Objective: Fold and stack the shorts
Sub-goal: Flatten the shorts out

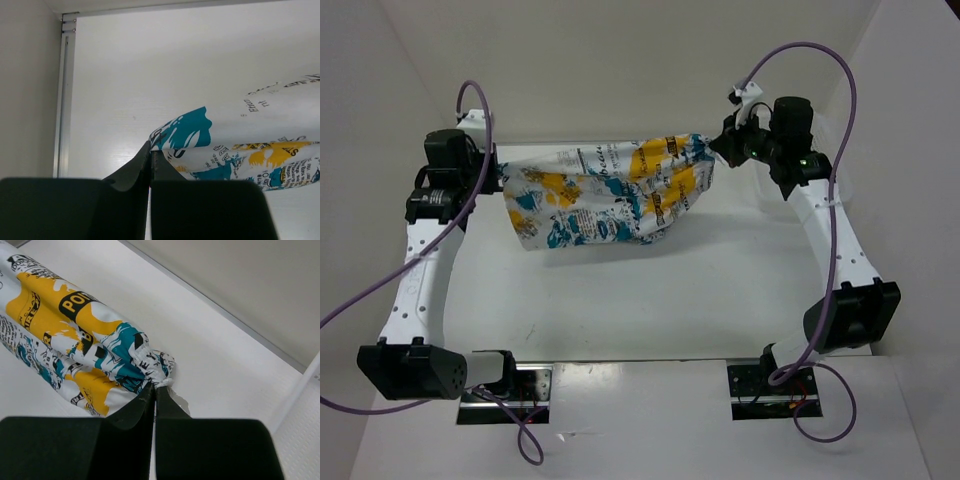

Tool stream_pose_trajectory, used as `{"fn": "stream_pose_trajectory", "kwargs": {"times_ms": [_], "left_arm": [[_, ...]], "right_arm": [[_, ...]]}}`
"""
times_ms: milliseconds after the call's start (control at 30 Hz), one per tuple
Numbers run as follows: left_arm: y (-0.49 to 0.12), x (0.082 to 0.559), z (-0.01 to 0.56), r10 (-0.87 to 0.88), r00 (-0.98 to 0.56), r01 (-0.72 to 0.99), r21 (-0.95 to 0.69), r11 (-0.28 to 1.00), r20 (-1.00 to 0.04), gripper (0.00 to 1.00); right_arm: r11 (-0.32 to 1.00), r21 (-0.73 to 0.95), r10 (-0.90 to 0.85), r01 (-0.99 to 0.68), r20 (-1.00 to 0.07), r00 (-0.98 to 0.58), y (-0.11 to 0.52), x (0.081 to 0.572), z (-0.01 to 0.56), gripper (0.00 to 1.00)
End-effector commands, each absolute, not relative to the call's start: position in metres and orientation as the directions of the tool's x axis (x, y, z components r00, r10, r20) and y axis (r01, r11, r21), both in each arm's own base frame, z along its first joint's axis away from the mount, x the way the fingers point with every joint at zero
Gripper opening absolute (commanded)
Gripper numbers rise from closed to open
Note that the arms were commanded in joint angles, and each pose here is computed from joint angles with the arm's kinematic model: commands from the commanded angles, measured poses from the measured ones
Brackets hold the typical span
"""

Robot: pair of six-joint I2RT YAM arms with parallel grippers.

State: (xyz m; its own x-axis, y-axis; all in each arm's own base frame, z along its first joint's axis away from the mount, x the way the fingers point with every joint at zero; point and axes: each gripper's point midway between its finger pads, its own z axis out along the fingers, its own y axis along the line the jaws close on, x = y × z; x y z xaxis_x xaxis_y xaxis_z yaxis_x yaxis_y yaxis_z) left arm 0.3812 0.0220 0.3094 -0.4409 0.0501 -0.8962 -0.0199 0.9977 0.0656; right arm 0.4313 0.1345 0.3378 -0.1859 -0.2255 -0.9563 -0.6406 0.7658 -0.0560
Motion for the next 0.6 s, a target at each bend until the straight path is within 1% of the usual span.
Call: {"fn": "stream_pose_trajectory", "kwargs": {"times_ms": [0,33,67,100,167,200,267,333,367,400,433,467,500,567], "left_arm": [[0.024,0.363,0.369,0.056,-0.326,-0.032,0.070,0.997,-0.944,0.00],[0.019,0.357,0.378,0.057,-0.315,-0.006,0.062,0.998,-0.947,0.00],[0.017,0.352,0.400,0.059,-0.268,-0.001,0.062,0.998,-0.962,0.00],[0.017,0.348,0.414,0.061,-0.237,-0.002,0.064,0.998,-0.970,0.00],[0.014,0.341,0.438,0.065,-0.178,0.003,0.065,0.998,-0.982,0.00],[0.014,0.331,0.463,0.068,-0.116,-0.002,0.069,0.998,-0.991,0.00],[0.011,0.322,0.486,0.072,-0.057,0.006,0.071,0.997,-0.996,0.00],[0.007,0.322,0.509,0.075,0.006,0.026,0.075,0.997,-0.997,0.00],[0.005,0.326,0.508,0.075,0.007,0.037,0.075,0.996,-0.997,0.00],[0.006,0.335,0.508,0.075,0.011,0.037,0.076,0.996,-0.997,0.00],[0.005,0.340,0.509,0.076,0.020,0.045,0.077,0.996,-0.997,0.00],[0.005,0.355,0.494,0.074,-0.014,0.048,0.073,0.996,-0.997,0.00],[0.008,0.364,0.493,0.074,-0.007,0.038,0.074,0.997,-0.997,0.00],[0.008,0.383,0.479,0.073,-0.042,0.033,0.071,0.997,-0.996,0.00]], "right_arm": [[0.729,-0.113,-0.199,-0.675,-0.979,-0.051,0.140,0.409,0.400,0.00],[0.721,-0.127,-0.203,-0.681,-0.979,-0.032,0.141,0.402,0.408,0.00],[0.702,-0.164,-0.199,-0.693,-0.980,0.031,0.143,0.389,0.430,0.00],[0.694,-0.168,-0.196,-0.700,-0.980,0.041,0.144,0.381,0.435,0.00],[0.678,-0.236,-0.187,-0.696,-0.971,0.148,0.144,0.355,0.473,0.00],[0.671,-0.246,-0.174,-0.700,-0.969,0.174,0.145,0.345,0.485,0.00],[0.672,-0.274,-0.141,-0.688,-0.960,0.244,0.145,0.328,0.517,0.00],[0.680,-0.282,-0.102,-0.677,-0.951,0.294,0.146,0.322,0.541,0.00],[0.683,-0.278,-0.085,-0.676,-0.949,0.305,0.147,0.324,0.549,0.00],[0.685,-0.230,-0.057,-0.691,-0.963,0.264,0.150,0.336,0.543,0.00],[0.694,-0.228,-0.036,-0.683,-0.959,0.283,0.150,0.343,0.551,0.00],[0.695,-0.211,-0.022,-0.688,-0.962,0.272,0.152,0.352,0.548,0.00],[0.726,-0.149,0.000,-0.672,-0.976,0.217,0.150,0.379,0.535,0.00],[0.764,-0.141,-0.001,-0.630,-0.976,0.218,0.145,0.406,0.536,0.00]]}}
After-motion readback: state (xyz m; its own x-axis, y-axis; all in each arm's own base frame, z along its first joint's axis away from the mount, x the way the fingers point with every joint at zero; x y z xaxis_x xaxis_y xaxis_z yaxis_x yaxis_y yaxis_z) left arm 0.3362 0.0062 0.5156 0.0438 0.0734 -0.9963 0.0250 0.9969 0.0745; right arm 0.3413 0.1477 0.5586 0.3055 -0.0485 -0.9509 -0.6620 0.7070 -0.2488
